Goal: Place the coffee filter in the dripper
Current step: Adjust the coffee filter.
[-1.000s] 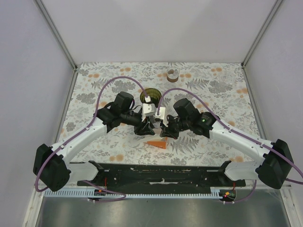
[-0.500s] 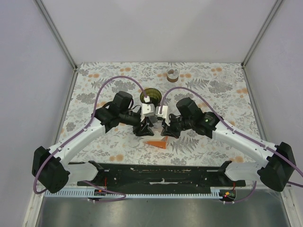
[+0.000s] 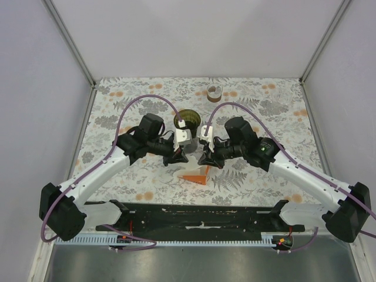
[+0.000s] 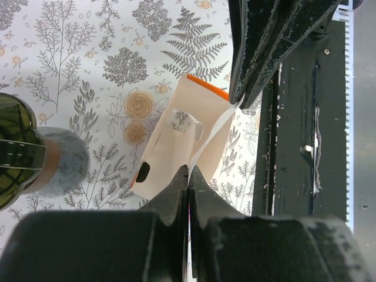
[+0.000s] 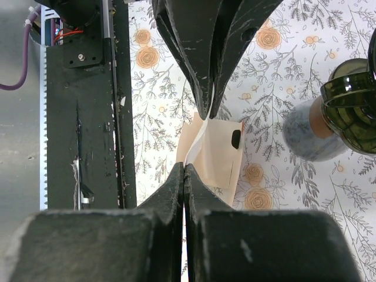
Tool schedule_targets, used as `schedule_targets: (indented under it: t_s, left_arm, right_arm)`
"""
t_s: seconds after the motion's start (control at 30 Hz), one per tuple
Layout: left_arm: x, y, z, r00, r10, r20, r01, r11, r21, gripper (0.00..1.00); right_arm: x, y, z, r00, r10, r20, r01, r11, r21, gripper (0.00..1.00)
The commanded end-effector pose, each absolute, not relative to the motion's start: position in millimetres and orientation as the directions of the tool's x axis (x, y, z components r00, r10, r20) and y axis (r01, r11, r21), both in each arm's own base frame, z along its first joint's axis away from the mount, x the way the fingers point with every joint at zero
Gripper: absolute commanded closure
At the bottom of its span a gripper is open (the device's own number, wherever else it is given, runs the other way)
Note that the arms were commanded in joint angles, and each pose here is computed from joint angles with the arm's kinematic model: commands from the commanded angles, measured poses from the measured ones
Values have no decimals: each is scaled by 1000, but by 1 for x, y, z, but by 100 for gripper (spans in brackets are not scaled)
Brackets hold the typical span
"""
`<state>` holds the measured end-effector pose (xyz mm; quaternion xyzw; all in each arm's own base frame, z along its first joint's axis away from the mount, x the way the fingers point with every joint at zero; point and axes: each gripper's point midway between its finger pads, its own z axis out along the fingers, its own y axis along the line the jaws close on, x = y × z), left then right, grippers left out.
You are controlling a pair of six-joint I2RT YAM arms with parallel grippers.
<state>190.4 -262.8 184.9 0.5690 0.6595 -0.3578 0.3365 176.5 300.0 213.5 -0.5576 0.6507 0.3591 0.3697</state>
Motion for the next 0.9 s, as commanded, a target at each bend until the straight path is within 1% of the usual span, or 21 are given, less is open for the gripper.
schedule_targets:
  t_s: [0.0, 0.03, 0.13, 0.2, 0.3, 0.4, 0.57, 0.63, 0.7, 0.77, 0.8, 0.83, 0.87]
  left_arm:
    - [196, -266, 207, -78, 477, -876, 995, 91, -39, 98]
    - [196, -266, 211, -82, 471, -878, 995, 89, -46, 98]
    - [196, -263, 227, -115, 436, -893, 993, 83, -87, 98]
    - [194, -261, 238, -129, 415, -901, 992, 69, -110, 98]
    - [188, -261, 247, -118, 403, -907, 993, 34, -114, 98]
    - [183, -262, 246, -126, 396, -909, 991, 9, -134, 98]
    - [190, -257, 267, -140, 359, -923, 990, 31, -138, 98]
    - [199, -253, 277, -135, 359, -923, 990, 77, -115, 98]
    - [216, -246, 282, -147, 376, -915, 981, 177, -84, 98]
    - [237, -234, 282, -151, 407, -901, 952, 305, -22, 98]
    - [251, -224, 280, -162, 425, -891, 921, 388, 18, 98]
    - [261, -217, 280, -175, 432, -885, 893, 448, 42, 98]
    - [271, -208, 278, -192, 439, -878, 858, 509, 67, 98]
  right_arm:
    - [175, 305, 249, -55, -387, -920, -995, 93, 20, 100]
    - [176, 303, 251, -59, -382, -922, -995, 102, 21, 95]
    - [180, 295, 264, -75, -344, -936, -990, 136, 30, 72]
    - [180, 287, 278, -70, -296, -953, -990, 140, 30, 63]
    - [179, 276, 291, -57, -237, -970, -987, 161, 19, 55]
    - [180, 272, 284, -64, -244, -968, -983, 183, 19, 47]
    - [179, 275, 275, -97, -255, -962, -983, 176, 53, 39]
    - [182, 275, 276, -96, -252, -963, -981, 186, 49, 34]
    - [196, 273, 273, -118, -260, -958, -965, 259, 49, 30]
    - [216, 268, 264, -179, -282, -942, -926, 372, 65, 29]
    - [224, 267, 257, -219, -298, -929, -905, 419, 79, 30]
    - [228, 266, 251, -248, -316, -916, -893, 441, 89, 29]
    - [229, 269, 242, -268, -342, -901, -890, 445, 96, 26]
